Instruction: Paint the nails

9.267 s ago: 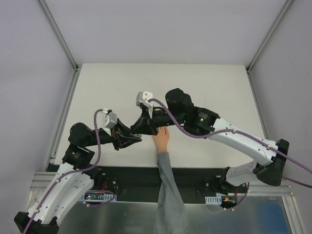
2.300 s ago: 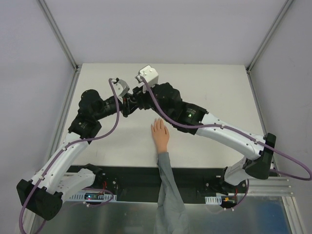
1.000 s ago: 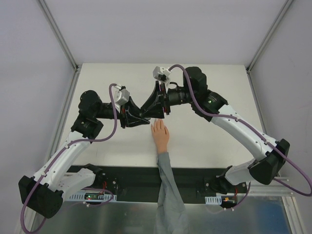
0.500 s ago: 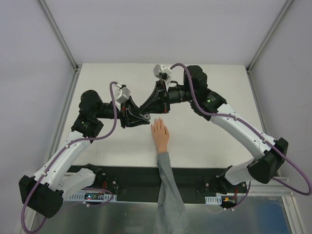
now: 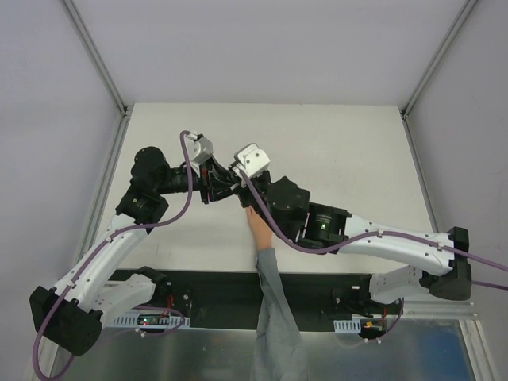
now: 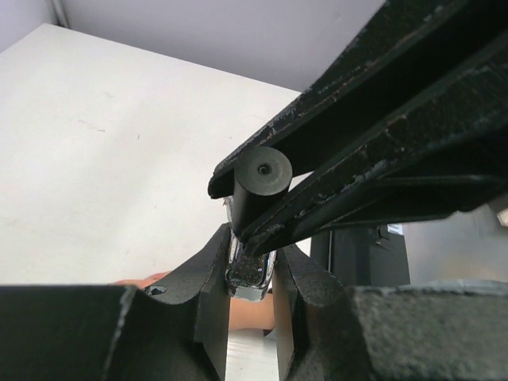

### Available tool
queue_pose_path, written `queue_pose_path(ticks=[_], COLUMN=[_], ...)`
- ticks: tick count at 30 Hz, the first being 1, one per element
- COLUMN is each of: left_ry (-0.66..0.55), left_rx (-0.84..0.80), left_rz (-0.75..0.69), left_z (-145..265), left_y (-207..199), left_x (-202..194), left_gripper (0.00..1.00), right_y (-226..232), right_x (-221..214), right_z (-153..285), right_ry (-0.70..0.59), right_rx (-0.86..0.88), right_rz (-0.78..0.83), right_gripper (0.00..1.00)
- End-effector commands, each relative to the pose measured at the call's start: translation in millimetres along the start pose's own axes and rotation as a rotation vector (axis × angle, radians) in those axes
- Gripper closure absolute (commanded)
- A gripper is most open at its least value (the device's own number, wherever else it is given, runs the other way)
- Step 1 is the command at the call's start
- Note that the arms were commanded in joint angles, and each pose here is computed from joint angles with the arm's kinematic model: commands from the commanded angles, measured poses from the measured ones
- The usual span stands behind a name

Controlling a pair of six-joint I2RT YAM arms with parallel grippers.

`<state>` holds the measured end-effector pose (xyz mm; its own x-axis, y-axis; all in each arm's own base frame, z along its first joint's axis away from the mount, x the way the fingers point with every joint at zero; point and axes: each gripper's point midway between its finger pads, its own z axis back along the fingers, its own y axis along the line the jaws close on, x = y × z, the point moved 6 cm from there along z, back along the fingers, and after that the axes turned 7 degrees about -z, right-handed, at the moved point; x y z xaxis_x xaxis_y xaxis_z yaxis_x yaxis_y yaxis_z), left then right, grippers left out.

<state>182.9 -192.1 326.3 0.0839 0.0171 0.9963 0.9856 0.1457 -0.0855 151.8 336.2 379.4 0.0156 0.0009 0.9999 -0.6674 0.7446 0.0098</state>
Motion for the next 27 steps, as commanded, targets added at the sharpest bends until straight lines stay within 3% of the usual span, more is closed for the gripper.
queue_pose_path(ticks=[1, 3, 4, 7, 10, 17, 27], left_ry=[-0.047, -0.044, -0.043, -0.041, -0.038, -0.031, -0.03], left_rx=[0.096, 0.092, 0.078, 0.061, 0.04, 0.015, 0.011], left_rz=[-0.055, -0.054, -0.054, -0.049, -0.044, -0.028, -0.029], left_z=[0.5, 0.5, 0.3, -0.5, -1.5, -3.7, -4.2], left_y=[12.9, 12.6, 11.3, 10.4, 9.0, 8.6, 7.8], left_x=[20.6, 19.4, 19.4, 19.4, 18.3, 16.8, 16.8], left_gripper=[1.0, 1.0, 1.0, 1.0, 1.0, 1.0, 1.0], right_y=[-27.3, -21.5, -24.5, -25.1, -30.6, -29.8, -20.2], right_x=[1.7, -0.9, 5.6, 9.0, 15.7, 35.5, 39.6], right_z=[0.2, 1.5, 4.6, 7.8, 17.4, 22.4, 2.8], right_ry=[0.098, 0.126, 0.114, 0.167, 0.223, 0.288, 0.393], right_rx=[-0.287, -0.204, -0.181, -0.043, 0.062, 0.188, 0.191], right_rz=[0.076, 0.083, 0.062, -0.001, -0.071, -0.101, -0.052], right_gripper=[1.0, 1.0, 0.86, 0.65, 0.56, 0.51, 0.51])
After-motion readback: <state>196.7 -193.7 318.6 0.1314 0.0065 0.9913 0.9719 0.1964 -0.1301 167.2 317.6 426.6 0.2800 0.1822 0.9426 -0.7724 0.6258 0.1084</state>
